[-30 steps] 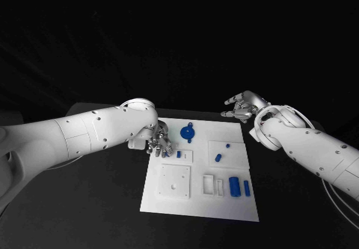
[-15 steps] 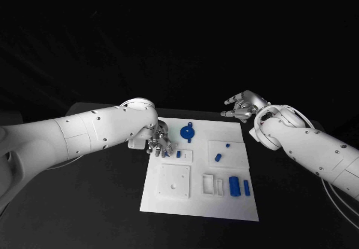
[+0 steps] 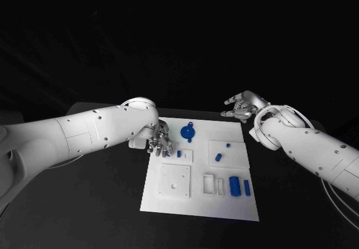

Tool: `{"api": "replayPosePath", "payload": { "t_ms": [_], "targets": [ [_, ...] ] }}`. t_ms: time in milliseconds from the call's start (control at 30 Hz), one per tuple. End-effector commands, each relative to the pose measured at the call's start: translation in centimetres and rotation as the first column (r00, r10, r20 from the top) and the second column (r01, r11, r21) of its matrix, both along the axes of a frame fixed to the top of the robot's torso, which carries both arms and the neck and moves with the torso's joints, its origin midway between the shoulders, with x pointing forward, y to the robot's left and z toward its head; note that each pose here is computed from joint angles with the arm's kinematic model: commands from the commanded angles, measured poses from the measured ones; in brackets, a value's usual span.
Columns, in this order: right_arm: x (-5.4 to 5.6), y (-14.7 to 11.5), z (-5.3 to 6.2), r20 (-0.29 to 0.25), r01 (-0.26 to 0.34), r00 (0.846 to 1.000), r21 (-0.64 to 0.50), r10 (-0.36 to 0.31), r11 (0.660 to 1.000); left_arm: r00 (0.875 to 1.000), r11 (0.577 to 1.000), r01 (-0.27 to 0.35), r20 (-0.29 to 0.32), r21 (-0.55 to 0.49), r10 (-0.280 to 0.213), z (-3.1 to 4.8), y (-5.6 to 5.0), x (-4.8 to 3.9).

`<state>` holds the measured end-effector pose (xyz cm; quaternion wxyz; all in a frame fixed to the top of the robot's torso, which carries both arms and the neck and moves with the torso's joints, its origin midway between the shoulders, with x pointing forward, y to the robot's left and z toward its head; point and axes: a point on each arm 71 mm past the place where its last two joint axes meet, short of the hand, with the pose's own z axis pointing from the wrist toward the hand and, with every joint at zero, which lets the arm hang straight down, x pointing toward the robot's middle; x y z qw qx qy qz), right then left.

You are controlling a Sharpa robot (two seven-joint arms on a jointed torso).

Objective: Assemble the parts on the task board

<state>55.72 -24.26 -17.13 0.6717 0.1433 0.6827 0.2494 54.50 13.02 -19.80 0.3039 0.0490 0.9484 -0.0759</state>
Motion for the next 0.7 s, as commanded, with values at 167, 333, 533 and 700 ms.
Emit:
{"api": "replayPosePath", "payload": {
  "t_ms": [167, 333, 533, 700],
  "targets": [
    [-0.02, 0.09, -0.04, 0.000, -0.011, 1.000, -0.005, 0.011, 1.000, 0.999, 1.000, 0.019, -0.045, 0.015, -0.019, -0.30, -0.25, -0.32],
    [-0.02, 0.10, -0.05, 0.000, -0.011, 1.000, -0.005, 0.011, 1.000, 0.999, 1.000, 0.020, -0.051, 0.019, -0.019, -0.24, -0.18, -0.28],
    [-0.01, 0.14, -0.09, -0.001, -0.011, 1.000, -0.005, 0.011, 1.000, 0.999, 1.000, 0.018, -0.049, 0.017, -0.017, -0.15, -0.15, -0.23],
    [-0.01, 0.16, -0.12, -0.002, -0.012, 1.000, -0.005, 0.012, 1.000, 0.999, 1.000, 0.011, -0.037, 0.008, -0.011, 0.22, -0.09, -0.03]
  ]
}}
